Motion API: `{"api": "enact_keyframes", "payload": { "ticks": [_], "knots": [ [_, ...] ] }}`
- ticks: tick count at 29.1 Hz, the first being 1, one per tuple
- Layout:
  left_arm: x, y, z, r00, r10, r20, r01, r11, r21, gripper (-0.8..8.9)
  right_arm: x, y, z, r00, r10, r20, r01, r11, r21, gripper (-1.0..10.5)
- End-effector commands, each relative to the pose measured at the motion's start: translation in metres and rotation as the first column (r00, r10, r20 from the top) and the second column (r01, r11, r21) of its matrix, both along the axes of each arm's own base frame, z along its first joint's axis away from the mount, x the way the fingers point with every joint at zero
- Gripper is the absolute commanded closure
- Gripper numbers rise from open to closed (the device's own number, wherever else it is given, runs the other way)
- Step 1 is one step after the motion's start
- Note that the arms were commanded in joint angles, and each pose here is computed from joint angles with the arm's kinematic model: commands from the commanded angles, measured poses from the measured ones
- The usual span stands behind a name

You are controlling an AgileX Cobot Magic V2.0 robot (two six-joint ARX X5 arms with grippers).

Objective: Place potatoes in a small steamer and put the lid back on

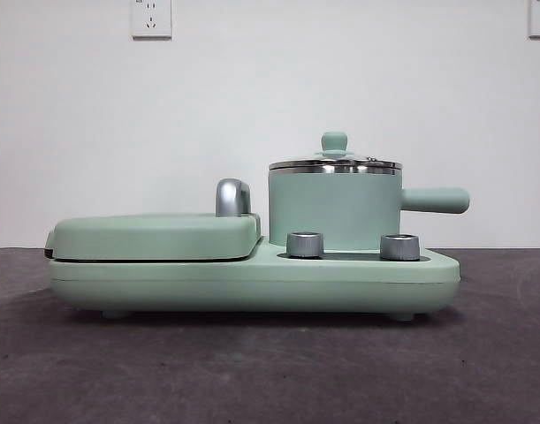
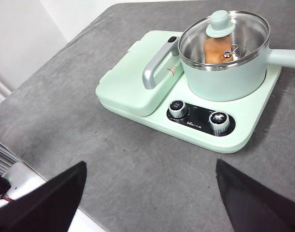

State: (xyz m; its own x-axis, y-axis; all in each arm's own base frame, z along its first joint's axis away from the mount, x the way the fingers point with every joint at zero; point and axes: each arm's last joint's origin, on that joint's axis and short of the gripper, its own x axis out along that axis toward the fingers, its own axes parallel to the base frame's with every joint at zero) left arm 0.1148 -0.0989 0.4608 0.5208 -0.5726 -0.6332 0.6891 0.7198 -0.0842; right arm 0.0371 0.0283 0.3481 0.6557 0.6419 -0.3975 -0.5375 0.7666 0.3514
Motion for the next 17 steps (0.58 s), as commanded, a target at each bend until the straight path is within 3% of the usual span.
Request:
{"api": "enact_keyframes", "payload": {
  "ticks": [1, 7, 14, 17],
  "knots": [
    [-0.021, 0.017, -0.030, 0.999, 0.054, -0.001, -0.054, 0.995, -0.086, 3.89, 0.000, 0.001, 0.002, 1.000, 0.010, 0.014, -0.010, 1.000, 0.000, 5.2],
    [-0.062, 0.051, -0.093, 0.987, 0.128, 0.099, -0.095, 0.952, -0.291, 3.88, 0.000, 0.001, 0.002, 1.000, 0.010, 0.015, -0.010, 1.000, 0.000, 5.2],
    [-0.079, 0.068, -0.134, 0.978, 0.198, 0.071, -0.163, 0.925, -0.342, 4.03, 0.000, 0.001, 0.002, 1.000, 0.010, 0.015, -0.010, 1.000, 0.000, 5.2],
    [-0.080, 0.068, -0.136, 0.978, 0.198, 0.072, -0.162, 0.926, -0.342, 5.09, 0.000, 0.001, 0.002, 1.000, 0.009, 0.015, -0.009, 1.000, 0.000, 5.2]
  ]
}}
